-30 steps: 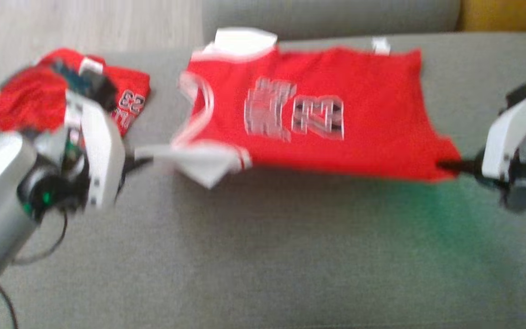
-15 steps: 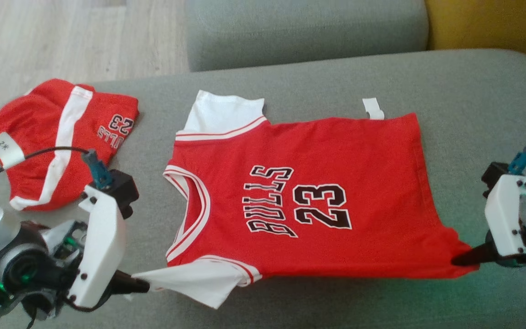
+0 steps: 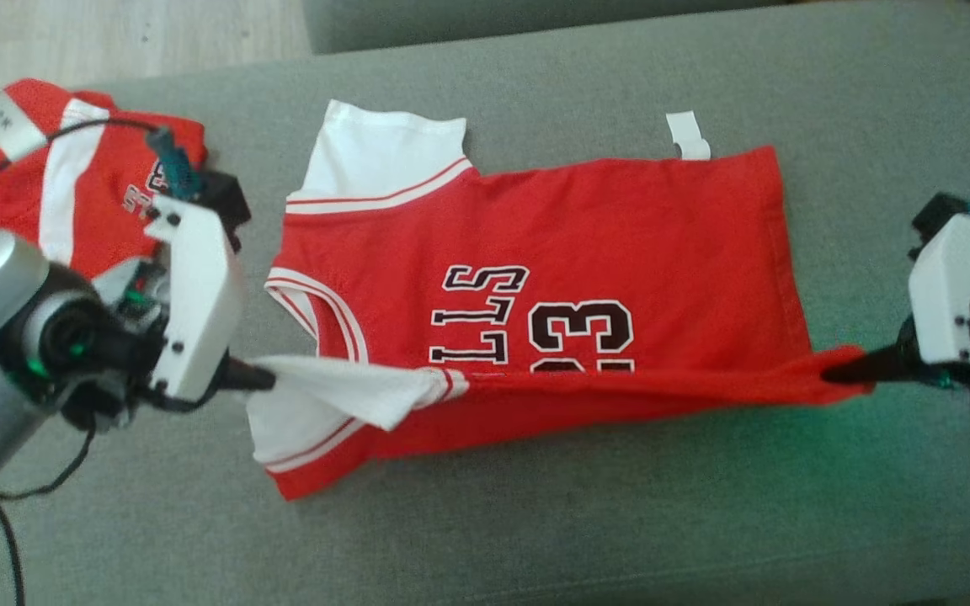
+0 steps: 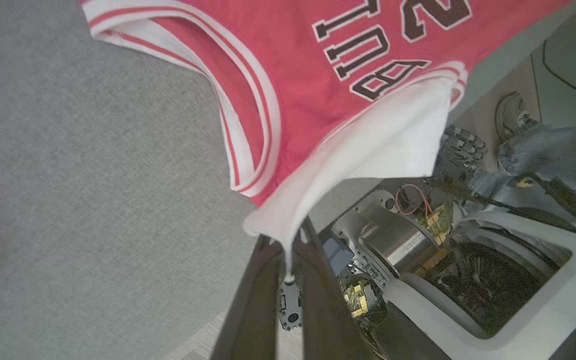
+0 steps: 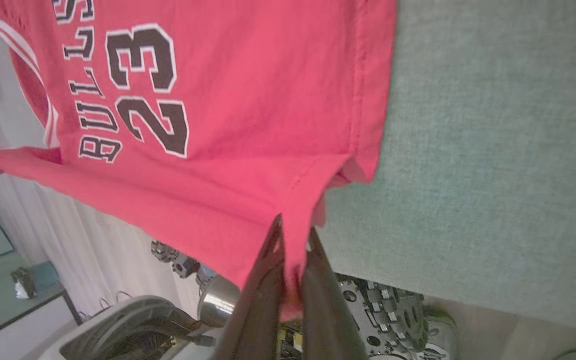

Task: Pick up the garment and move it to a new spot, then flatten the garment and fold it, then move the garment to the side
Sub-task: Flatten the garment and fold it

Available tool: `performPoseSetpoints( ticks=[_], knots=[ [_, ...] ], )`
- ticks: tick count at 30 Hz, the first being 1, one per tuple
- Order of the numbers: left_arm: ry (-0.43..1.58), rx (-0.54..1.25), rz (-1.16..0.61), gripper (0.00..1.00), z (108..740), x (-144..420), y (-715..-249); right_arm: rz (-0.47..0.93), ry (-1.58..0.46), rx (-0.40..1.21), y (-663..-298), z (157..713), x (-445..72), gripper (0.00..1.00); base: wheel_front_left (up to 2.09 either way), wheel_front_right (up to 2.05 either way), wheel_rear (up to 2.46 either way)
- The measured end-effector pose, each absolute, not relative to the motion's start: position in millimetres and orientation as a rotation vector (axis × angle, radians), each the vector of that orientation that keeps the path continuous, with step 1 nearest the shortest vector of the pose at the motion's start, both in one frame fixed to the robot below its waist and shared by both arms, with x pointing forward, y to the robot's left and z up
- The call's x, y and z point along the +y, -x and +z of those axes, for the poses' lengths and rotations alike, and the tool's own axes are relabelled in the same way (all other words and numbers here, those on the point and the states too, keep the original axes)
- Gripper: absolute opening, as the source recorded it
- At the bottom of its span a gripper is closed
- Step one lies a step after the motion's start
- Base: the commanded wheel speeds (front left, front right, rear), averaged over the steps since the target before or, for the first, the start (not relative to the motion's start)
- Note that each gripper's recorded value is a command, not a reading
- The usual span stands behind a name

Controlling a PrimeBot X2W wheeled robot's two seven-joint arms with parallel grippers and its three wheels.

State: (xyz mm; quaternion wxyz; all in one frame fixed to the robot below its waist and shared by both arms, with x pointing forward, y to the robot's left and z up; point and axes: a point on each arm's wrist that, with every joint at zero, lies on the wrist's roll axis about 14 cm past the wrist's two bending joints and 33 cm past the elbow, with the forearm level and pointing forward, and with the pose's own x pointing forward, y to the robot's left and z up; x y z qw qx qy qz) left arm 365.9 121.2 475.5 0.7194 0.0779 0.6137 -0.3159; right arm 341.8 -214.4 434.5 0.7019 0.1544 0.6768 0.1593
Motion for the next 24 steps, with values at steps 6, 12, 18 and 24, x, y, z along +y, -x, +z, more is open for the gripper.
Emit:
performPoseSetpoints(
  ticks=[6, 12, 18, 24],
  knots=[
    [-0.164, 1.380, -0.675, 0.00, 456, 117, -393, 0.308, -0.444, 1.500, -361, 428, -213, 0.00, 0.00, 0.00, 0.00],
    [-0.138, 1.324, -0.682, 0.00, 436, 106, -415, 0.301, -0.482, 1.483, -377, 422, -201, 0.77, 0.00, 0.00, 0.00],
    [-0.081, 1.128, -0.683, 1.00, 443, 93, -443, 0.265, -0.547, 1.382, -391, 425, -203, 1.00, 0.00, 0.00, 0.00],
    [-0.069, 0.941, -0.691, 1.00, 471, 88, -453, 0.277, -0.544, 0.980, -439, 481, -201, 1.00, 0.00, 0.00, 0.00]
  ],
)
